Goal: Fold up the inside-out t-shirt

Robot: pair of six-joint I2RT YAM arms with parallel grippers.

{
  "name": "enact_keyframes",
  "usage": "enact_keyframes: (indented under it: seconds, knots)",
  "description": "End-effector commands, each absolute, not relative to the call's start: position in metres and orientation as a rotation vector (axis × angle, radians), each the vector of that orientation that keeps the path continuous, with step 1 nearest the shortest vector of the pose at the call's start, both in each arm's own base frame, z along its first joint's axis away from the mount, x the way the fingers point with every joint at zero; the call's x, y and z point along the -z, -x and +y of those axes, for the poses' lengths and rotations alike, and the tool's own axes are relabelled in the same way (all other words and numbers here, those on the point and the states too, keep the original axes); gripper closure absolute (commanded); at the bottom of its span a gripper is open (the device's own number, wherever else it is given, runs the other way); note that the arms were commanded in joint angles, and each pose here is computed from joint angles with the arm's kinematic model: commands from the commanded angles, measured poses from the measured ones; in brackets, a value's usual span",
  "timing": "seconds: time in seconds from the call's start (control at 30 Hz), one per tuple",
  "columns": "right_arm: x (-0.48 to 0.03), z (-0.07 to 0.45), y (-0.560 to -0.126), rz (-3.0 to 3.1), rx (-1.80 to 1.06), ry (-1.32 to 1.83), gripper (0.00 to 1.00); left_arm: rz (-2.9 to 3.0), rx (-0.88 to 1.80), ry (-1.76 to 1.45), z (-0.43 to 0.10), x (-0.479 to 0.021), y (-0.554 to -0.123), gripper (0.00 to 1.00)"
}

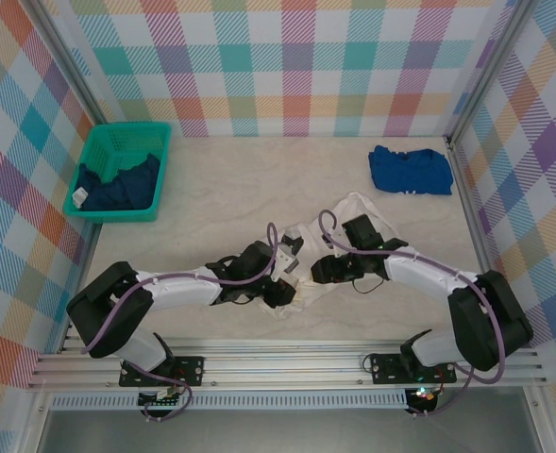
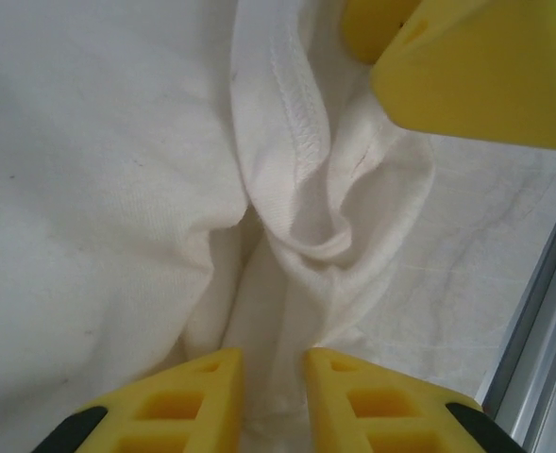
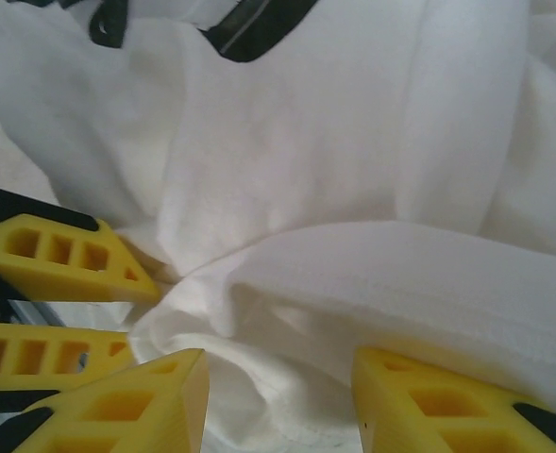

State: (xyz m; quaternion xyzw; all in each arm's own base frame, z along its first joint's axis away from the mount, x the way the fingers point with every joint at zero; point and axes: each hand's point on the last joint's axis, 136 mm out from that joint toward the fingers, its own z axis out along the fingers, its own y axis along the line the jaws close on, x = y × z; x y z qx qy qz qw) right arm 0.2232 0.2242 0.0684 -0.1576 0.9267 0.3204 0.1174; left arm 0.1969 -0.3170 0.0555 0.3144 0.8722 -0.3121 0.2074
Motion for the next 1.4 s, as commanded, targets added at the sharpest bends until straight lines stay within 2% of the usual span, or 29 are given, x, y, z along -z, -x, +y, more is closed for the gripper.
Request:
enact_keyframes:
  seconds: [0.0, 0.27, 0.37, 0.6, 0.67, 1.07, 1.37]
  knots:
    - [-0.067, 0.225, -0.223, 2.719, -0.911, 0.528, 0.55, 2.403, 0.861, -0.875, -0.317, -0.059, -0.199, 0.76]
    - [-0.061, 0.231, -0.218, 2.735, -0.932, 0.604, 0.52, 2.423, 0.85, -0.883, -0.316, -0.051, -0.198, 0.76]
    - [-0.058, 0.241, -0.208, 2.74, -0.997, 0.666, 0.55, 2.426, 0.838, -0.876, -0.315, -0.051, -0.199, 0.76]
    - [-0.066, 0.244, -0.204, 2.702, -1.017, 0.682, 0.87, 2.429, 0.831, -0.872, -0.313, -0.051, -0.199, 0.76]
    - [-0.074, 0.242, -0.205, 2.672, -1.003, 0.686, 0.9, 2.427, 0.831, -0.877, -0.313, -0.052, -0.199, 0.76]
    - [-0.11, 0.235, -0.199, 2.478, -1.003, 0.701, 0.98, 2.351, 0.903, -0.855, -0.32, -0.076, -0.203, 0.75]
    - [-0.137, 0.247, -0.202, 2.257, -1.104, 0.735, 1.0, 2.27, 1.255, -0.703, -0.332, -0.122, -0.222, 0.62]
